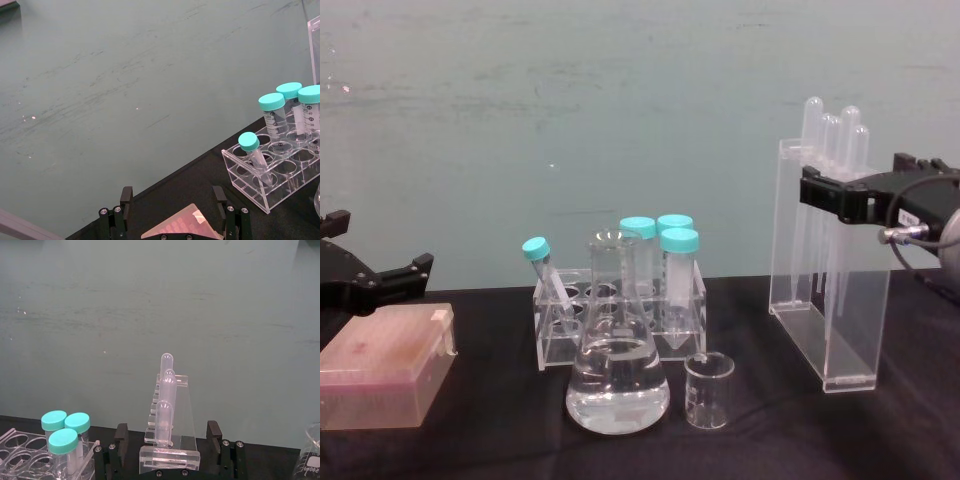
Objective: Place the experimental apparatus aside using one hand.
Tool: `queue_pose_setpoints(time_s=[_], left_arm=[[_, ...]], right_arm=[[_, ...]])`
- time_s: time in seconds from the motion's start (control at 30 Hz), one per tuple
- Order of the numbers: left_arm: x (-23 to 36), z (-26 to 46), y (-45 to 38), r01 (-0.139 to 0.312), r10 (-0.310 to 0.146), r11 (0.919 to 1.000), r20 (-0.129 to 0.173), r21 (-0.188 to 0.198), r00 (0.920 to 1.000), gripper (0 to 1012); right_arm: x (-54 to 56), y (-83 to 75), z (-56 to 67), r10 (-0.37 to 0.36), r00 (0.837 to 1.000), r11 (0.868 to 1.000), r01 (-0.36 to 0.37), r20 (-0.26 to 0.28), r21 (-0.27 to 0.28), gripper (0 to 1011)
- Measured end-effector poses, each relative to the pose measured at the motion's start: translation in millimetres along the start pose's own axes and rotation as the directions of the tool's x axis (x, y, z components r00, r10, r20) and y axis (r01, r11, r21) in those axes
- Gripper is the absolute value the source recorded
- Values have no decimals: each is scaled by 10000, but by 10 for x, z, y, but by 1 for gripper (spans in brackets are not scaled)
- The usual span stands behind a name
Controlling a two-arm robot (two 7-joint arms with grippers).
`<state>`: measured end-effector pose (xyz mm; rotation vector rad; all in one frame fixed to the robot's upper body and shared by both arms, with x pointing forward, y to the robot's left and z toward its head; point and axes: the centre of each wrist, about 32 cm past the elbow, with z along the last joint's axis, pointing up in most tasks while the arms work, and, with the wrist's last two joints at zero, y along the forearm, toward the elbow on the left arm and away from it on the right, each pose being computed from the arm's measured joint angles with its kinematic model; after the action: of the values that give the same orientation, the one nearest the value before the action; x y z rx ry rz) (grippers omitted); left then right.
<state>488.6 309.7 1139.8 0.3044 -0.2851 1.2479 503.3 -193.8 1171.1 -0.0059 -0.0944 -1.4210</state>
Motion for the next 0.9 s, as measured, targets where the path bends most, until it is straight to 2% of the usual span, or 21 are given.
queue_pose_setpoints(time_s=[0.9], left_arm=[[0, 0, 0, 0, 0, 10000, 0, 0, 10000, 1000]], right_arm=[[-52, 55, 3, -250, 9993, 9997, 248, -273, -85, 1000]])
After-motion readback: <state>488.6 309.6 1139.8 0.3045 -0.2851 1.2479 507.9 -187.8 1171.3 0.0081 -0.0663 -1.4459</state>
